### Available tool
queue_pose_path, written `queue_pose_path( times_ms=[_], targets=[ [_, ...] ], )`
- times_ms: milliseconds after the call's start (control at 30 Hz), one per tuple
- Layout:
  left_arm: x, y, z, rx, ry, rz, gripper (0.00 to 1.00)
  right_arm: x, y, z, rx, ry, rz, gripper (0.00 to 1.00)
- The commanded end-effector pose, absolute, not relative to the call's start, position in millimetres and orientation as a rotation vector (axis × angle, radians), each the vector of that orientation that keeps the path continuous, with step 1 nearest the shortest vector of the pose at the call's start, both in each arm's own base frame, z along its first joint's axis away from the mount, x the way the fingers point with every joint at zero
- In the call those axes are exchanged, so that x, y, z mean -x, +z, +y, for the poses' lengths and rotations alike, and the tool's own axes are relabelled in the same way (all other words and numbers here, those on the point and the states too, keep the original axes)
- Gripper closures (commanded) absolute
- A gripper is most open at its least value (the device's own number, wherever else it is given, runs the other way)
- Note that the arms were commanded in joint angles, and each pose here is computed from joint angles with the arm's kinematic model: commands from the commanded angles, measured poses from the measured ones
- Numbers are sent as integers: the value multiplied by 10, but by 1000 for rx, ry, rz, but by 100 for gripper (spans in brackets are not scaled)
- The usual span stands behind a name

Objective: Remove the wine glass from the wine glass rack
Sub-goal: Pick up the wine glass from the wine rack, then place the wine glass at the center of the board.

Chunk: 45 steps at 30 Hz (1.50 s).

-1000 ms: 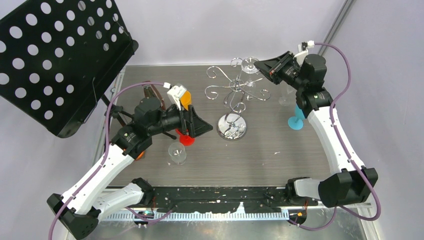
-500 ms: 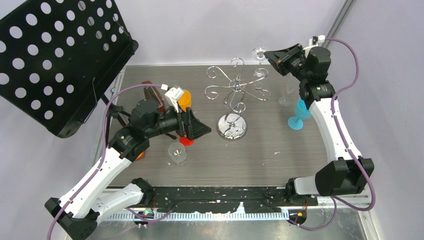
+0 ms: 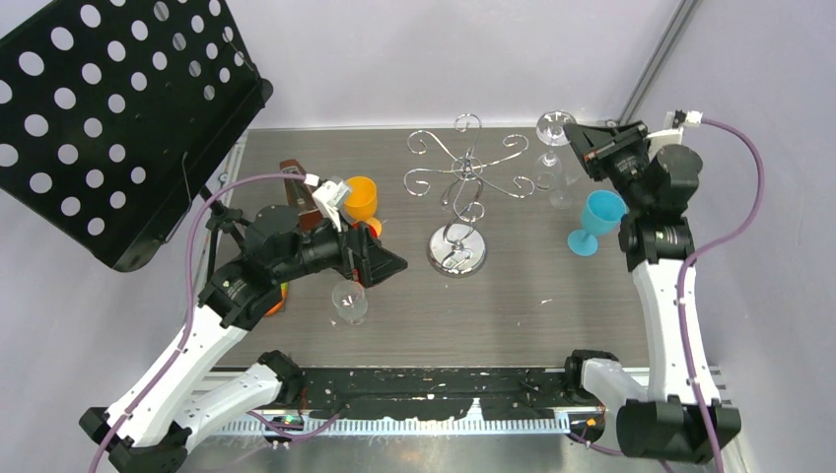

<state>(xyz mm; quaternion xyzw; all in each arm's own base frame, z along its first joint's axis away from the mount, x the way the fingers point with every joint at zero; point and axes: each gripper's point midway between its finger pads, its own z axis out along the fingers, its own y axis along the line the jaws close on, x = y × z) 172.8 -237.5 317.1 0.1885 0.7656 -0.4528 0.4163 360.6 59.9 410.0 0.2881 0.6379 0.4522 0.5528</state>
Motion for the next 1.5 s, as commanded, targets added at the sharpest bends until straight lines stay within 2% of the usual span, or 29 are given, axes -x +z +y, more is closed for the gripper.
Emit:
queue_pose_path(
  times_ms=[0, 567, 667, 1467],
  targets=[
    [-1703, 3157, -2309, -455, -1122, 1912, 0, -3221, 4421, 682, -541, 1095, 1396, 94],
    [-1532, 3016, -2181, -378, -1146, 1967, 0, -2037, 4046, 1073, -195, 1042, 1561, 94],
    [-1515, 2963, -2154, -354, -1142, 1984, 0, -1887, 3951, 1190, -123, 1101, 1580, 94],
    [-1436, 2942, -2136, -91, -1290, 2018, 0, -1267, 3666, 2104, 487, 1357, 1547, 94]
  ],
)
